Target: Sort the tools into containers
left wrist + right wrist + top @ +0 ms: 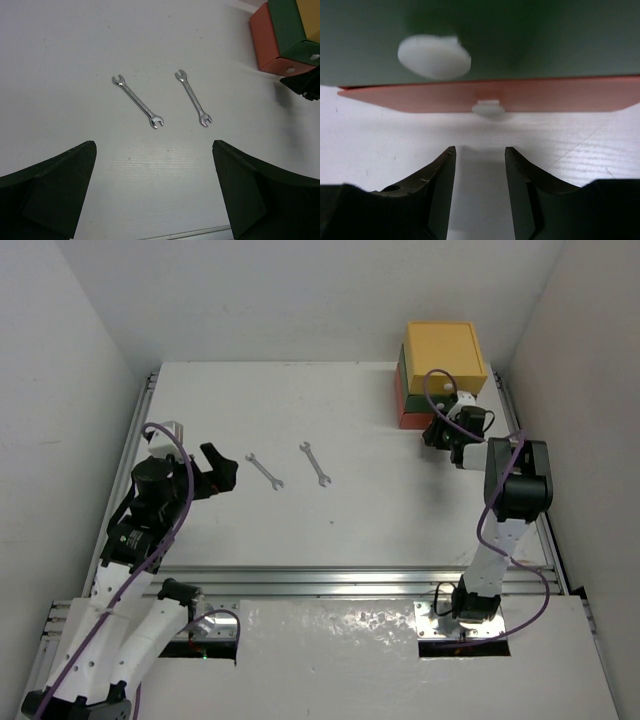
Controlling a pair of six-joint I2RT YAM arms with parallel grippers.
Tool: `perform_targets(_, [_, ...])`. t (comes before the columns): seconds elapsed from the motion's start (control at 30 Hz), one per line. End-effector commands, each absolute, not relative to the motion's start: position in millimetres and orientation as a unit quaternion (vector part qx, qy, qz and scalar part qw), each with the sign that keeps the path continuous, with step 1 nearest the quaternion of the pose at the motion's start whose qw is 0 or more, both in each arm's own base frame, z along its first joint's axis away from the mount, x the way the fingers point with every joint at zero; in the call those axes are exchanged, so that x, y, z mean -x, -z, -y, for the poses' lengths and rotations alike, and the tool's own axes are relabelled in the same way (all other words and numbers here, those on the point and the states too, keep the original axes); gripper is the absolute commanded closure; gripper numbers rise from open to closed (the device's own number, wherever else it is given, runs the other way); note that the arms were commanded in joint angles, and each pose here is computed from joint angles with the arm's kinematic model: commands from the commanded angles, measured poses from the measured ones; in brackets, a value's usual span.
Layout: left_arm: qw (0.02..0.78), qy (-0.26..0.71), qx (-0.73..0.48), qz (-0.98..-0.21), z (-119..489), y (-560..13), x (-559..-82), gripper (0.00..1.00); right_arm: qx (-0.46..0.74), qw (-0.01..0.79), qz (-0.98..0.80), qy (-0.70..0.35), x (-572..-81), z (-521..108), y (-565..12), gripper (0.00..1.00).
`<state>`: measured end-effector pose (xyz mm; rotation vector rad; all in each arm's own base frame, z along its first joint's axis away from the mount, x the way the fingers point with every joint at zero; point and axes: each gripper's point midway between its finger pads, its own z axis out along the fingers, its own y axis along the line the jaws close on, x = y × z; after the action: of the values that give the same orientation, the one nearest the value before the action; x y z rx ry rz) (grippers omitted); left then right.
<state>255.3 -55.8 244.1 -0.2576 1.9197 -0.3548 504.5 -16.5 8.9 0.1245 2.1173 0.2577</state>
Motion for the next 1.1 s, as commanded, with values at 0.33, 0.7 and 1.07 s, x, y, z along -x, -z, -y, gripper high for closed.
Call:
perform_targets(0.33, [0.567,0.166,0.089,-0.802,63,-252,-261,0.0,-0.017,0.557,-0.822,-0.115,-555,27,-42,0.54])
perform_targets(0.7, [0.561,0.164,0.089,-0.807,63,-248,-264,0.0,-0.012,0.58,-0.807,-0.108,-561,31,-48,0.6])
perform_targets(1.07, [0.552,0.173,0.08,-0.812,69,-245,-265,0.0,-0.014,0.595,-0.795,-0.116,-568,32,-48,0.74])
